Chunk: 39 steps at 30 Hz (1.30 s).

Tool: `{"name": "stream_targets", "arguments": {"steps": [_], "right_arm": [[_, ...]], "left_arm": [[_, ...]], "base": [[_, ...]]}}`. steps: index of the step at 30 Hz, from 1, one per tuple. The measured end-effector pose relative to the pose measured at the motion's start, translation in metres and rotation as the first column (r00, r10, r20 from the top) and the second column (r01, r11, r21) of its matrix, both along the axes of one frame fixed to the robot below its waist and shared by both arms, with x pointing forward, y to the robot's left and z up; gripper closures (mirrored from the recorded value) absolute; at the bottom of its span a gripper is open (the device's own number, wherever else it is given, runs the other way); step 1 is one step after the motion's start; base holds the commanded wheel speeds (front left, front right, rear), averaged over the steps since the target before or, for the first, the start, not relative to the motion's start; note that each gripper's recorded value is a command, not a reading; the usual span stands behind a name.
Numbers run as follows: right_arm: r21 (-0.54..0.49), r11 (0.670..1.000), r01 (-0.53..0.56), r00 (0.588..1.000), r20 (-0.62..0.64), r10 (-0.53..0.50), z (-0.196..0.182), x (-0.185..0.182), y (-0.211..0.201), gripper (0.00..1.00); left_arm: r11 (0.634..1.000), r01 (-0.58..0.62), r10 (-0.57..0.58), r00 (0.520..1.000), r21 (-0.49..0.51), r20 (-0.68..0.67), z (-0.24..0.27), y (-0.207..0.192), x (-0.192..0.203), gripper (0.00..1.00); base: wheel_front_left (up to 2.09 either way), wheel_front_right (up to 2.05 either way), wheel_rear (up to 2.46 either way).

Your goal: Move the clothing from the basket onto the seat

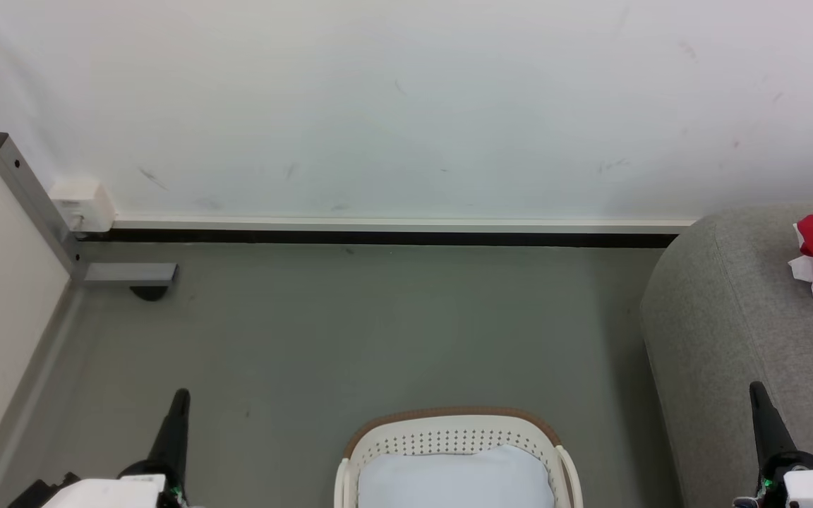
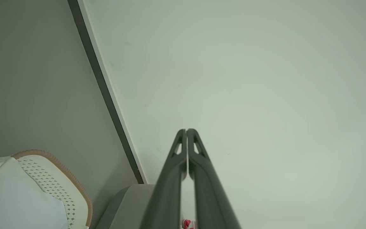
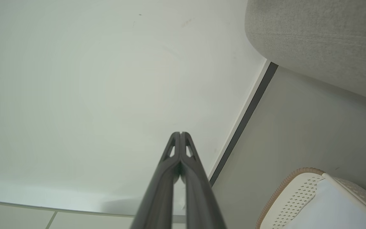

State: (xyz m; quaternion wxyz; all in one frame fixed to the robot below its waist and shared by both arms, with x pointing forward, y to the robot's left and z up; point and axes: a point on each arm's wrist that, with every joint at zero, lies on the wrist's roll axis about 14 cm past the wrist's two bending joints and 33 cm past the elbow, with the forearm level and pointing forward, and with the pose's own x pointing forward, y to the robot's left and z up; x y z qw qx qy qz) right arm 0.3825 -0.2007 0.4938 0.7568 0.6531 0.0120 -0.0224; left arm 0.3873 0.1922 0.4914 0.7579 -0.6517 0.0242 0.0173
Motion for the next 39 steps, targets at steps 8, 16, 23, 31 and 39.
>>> {"name": "stream_targets", "arguments": {"steps": [8,16,23,31,39], "right_arm": [[0.056,0.998,-0.006,1.000,0.013,0.005,0.003,0.002,0.001,1.00],[0.111,0.994,-0.013,1.000,0.025,0.011,0.006,0.003,0.002,1.00],[0.153,0.988,-0.017,0.999,0.038,0.012,0.009,0.005,0.002,1.00],[0.154,0.988,-0.017,0.999,0.038,0.012,0.009,0.005,0.002,1.00],[0.154,0.988,-0.017,0.999,0.039,0.012,0.009,0.005,0.002,1.00]], "left_arm": [[0.998,-0.004,0.005,1.000,-0.058,0.015,0.004,0.002,0.000,1.00],[0.993,-0.005,0.008,1.000,-0.114,0.030,0.008,0.005,0.000,1.00],[0.988,-0.006,0.013,0.999,-0.151,0.044,0.012,0.007,0.000,1.00],[0.989,-0.006,0.013,0.999,-0.151,0.044,0.012,0.007,0.000,1.00],[0.989,-0.006,0.013,0.999,-0.151,0.044,0.012,0.007,0.000,1.00]], "base": [[0.00,0.00,0.00],[0.00,0.00,0.00],[0.00,0.00,0.00],[0.00,0.00,0.00],[0.00,0.00,0.00]]}}
